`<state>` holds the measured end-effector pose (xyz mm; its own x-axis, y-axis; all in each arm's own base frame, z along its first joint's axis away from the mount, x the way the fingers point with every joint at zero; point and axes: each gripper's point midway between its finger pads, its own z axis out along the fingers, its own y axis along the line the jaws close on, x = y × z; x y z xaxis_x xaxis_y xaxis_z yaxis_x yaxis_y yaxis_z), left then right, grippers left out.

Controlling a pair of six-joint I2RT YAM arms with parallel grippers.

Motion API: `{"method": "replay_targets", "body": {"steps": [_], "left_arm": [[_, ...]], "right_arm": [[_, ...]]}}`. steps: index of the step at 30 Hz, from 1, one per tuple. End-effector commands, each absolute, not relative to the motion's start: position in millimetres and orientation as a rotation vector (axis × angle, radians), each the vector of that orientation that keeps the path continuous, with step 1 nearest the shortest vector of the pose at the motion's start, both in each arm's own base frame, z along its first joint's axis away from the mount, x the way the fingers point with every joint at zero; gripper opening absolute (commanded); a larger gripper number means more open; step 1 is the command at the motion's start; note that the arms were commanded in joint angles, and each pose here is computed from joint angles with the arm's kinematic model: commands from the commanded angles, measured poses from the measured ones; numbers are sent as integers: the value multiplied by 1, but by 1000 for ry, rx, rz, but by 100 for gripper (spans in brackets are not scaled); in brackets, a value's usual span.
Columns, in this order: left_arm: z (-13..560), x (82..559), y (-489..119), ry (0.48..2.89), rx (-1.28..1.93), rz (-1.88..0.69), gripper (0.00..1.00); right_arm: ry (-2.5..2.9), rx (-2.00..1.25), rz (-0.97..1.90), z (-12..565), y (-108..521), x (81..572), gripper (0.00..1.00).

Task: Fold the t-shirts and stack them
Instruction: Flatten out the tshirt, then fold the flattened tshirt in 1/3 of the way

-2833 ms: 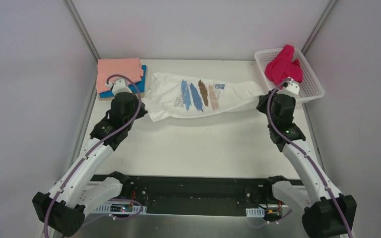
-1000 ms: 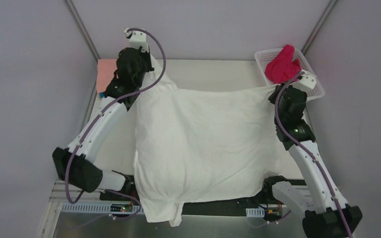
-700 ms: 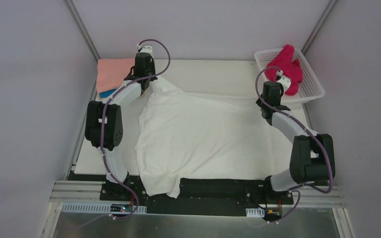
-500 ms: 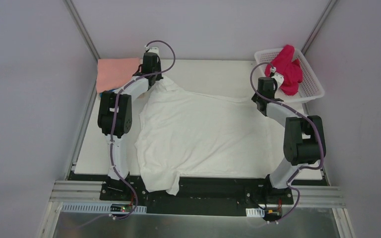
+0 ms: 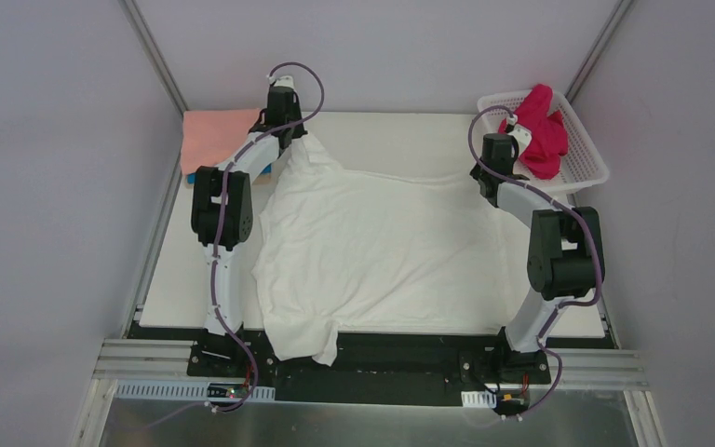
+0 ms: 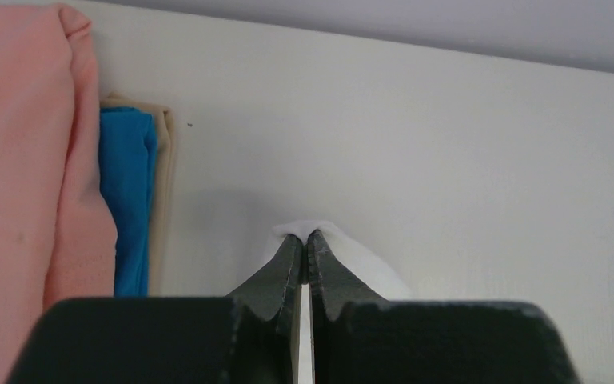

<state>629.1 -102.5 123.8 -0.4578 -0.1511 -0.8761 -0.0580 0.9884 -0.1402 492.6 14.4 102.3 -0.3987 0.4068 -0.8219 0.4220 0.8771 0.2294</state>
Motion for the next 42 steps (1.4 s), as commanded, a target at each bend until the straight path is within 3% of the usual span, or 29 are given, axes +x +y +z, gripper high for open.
{"method": "replay_targets", "body": {"steps": [1, 21, 34, 42], "left_arm": [[170, 606, -97, 2028, -215, -142, 0], [176, 394, -93, 2181, -541, -43, 0], [161, 315, -87, 2258, -662, -33, 0], [118, 276, -104, 2421, -691, -131, 0]], "right_arm": [[1955, 609, -3, 147, 10, 490, 0], [2146, 549, -110, 174, -1, 415, 0], [2213, 484, -200, 174, -9, 408, 0], [2288, 472, -228, 156, -9, 398, 0]]}}
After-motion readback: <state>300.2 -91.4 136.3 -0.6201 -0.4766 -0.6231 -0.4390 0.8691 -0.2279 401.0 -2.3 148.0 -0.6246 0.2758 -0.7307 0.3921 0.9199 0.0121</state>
